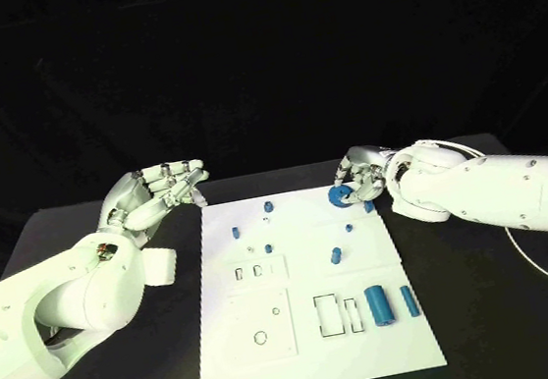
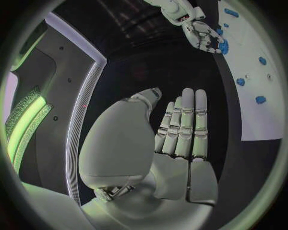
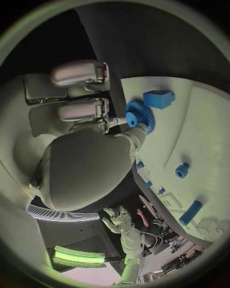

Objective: Assemble the parts on the task board

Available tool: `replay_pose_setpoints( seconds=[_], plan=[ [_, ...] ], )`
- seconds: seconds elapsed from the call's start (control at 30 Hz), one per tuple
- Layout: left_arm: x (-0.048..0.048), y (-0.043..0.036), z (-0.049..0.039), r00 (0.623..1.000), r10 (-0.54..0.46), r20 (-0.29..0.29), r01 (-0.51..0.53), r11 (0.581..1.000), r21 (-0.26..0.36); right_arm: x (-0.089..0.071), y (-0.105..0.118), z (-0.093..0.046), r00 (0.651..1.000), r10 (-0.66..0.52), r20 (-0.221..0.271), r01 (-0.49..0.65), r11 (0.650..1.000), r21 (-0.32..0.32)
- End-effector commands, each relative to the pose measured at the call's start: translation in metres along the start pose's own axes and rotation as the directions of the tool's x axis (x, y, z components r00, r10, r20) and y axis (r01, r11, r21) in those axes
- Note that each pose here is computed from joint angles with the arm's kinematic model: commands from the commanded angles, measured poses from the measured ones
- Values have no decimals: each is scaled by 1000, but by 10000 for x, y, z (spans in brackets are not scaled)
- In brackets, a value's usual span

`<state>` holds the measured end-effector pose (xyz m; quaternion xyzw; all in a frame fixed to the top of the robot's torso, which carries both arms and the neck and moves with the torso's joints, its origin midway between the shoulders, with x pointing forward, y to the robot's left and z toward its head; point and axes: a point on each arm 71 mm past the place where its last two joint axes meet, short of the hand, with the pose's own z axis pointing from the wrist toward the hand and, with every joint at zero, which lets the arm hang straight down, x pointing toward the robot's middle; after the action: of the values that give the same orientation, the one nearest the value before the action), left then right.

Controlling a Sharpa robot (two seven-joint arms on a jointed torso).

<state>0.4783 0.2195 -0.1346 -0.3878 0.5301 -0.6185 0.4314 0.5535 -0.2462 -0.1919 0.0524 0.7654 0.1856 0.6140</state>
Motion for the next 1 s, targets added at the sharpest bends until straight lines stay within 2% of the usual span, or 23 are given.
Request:
replay_pose_setpoints(
  seconds=[0.03, 0.23, 0.5, 0.6, 0.73, 1.0],
  plan=[
    [21, -10, 3, 1000, -10, -17, 10, 1000, 6, 59, 31, -20, 1000, -23, 2, 23, 999, -23],
    [18, -10, 2, 1000, -9, -17, 10, 1000, 6, 45, 176, -63, 996, -44, 75, 50, 995, -86],
    [22, -9, 3, 1000, -10, -18, 10, 1000, 6, 1, 587, -127, 981, -85, 173, 119, 973, -197],
    [31, -8, 6, 1000, -11, -21, 11, 1000, 5, 22, 771, -136, 979, -85, 184, 127, 964, -233],
    [39, -5, 13, 1000, -12, -23, 12, 1000, 5, 97, 1051, -128, 981, -84, 175, 131, 950, -283],
    [61, 3, 27, 999, -15, -28, 15, 1000, 3, 240, 1342, -50, 984, -94, 148, 138, 939, -316]
  ],
)
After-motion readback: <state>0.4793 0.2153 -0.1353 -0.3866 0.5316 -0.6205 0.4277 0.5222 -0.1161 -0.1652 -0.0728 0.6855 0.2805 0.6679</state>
